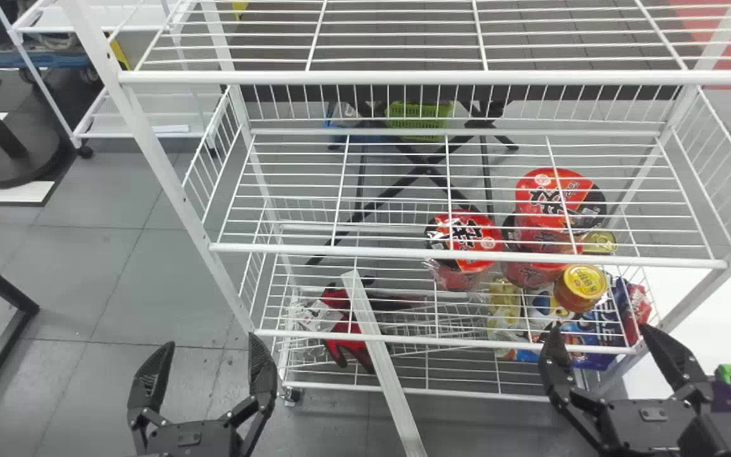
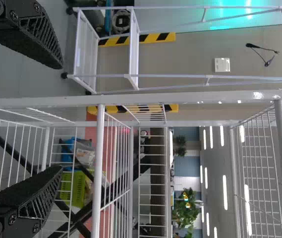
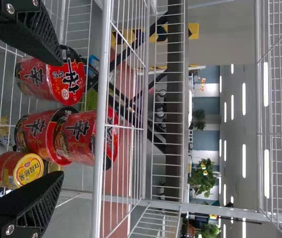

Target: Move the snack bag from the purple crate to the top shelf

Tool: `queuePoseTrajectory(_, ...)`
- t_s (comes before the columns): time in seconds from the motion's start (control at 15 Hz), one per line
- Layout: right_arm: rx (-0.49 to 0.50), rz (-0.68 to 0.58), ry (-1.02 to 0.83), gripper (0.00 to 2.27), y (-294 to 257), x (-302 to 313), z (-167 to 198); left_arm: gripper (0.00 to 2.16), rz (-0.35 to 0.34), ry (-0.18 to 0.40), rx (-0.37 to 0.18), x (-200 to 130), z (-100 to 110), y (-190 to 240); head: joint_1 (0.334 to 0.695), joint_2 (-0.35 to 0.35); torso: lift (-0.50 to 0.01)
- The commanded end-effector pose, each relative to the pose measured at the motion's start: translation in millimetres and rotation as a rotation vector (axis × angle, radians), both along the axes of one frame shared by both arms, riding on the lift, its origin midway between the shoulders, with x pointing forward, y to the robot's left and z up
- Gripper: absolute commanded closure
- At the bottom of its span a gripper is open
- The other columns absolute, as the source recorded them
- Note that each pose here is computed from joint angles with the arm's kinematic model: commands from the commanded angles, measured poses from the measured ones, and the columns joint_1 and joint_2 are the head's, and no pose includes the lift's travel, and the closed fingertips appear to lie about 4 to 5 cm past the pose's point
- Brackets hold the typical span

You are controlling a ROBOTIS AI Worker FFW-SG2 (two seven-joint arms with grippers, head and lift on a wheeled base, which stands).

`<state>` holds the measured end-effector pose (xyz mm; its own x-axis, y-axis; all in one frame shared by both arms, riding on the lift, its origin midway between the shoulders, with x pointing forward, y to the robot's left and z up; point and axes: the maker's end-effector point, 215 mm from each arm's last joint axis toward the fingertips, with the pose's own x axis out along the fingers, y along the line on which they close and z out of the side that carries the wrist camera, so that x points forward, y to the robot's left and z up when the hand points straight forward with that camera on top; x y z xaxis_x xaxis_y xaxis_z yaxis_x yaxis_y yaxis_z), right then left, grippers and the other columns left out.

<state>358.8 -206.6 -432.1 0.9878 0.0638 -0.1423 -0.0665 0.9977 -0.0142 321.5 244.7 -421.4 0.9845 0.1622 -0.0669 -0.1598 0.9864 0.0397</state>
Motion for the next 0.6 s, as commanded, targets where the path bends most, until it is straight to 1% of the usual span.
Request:
queuePoseTrajectory(0.0,0.001,-0.001,-0.002,0.00,0.3,0.3,0.9,0.09,0.000,-0.002,-0.001,0.0,0.6,0.0,0.695,0.065,-0.346)
queuePoseTrajectory(0.53,-0.002,0.001,-0.002,0.00,0.2,0.2,0.9,0.09,0.000,-0.001,0.000,0.2,-0.4,0.2,0.695,0.066,-0.378)
